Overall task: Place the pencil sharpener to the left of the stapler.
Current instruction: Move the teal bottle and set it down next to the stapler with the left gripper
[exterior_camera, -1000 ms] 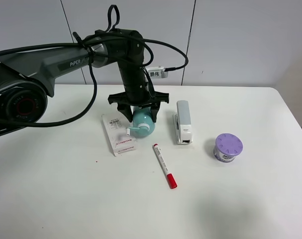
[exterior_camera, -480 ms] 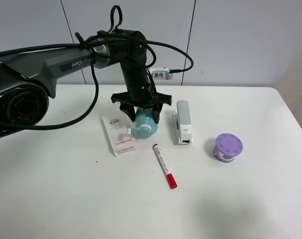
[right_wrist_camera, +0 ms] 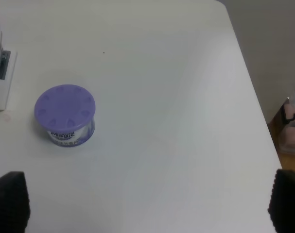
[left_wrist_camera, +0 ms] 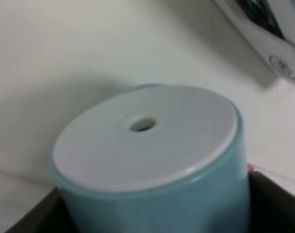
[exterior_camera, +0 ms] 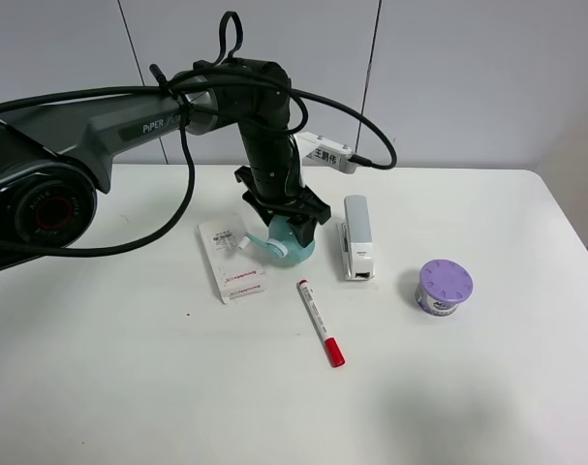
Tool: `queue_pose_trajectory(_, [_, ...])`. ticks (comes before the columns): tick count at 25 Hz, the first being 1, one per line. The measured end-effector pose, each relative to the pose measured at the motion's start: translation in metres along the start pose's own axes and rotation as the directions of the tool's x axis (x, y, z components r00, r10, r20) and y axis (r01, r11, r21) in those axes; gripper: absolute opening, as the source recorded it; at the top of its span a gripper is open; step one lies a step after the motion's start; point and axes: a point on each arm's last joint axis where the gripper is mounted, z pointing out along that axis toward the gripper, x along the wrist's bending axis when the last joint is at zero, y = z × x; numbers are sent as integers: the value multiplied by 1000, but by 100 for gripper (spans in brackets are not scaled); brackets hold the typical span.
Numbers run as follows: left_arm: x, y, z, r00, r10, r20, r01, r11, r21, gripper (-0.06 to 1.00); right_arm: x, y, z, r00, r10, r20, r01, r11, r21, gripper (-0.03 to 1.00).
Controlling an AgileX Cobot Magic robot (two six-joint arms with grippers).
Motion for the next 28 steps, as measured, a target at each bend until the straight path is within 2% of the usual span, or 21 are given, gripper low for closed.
queue_pose_trajectory(3, [0, 1, 0, 985, 171, -4, -171, 985, -9, 66, 0, 0, 0, 1000, 0, 0, 0, 1000, 0, 99])
queue_pose_trajectory(6, [1, 3, 0, 947, 320, -18, -320, 947, -28, 66, 0, 0, 0, 1000, 0, 0, 0, 1000, 0, 99])
queue_pose_trajectory(9, [1, 5, 0, 912, 408, -34, -409, 911, -44, 66, 0, 0, 0, 1000, 0, 0, 0, 1000, 0, 99])
queue_pose_trajectory(20, [0, 5, 23, 878, 478, -24, -479, 878, -22, 66, 0, 0, 0, 1000, 0, 0, 0, 1000, 0, 99])
queue_pose_trajectory(28, [-1, 6, 23, 878, 478, -31, -479, 877, -37, 66, 0, 0, 0, 1000, 0, 0, 0, 1000, 0, 99])
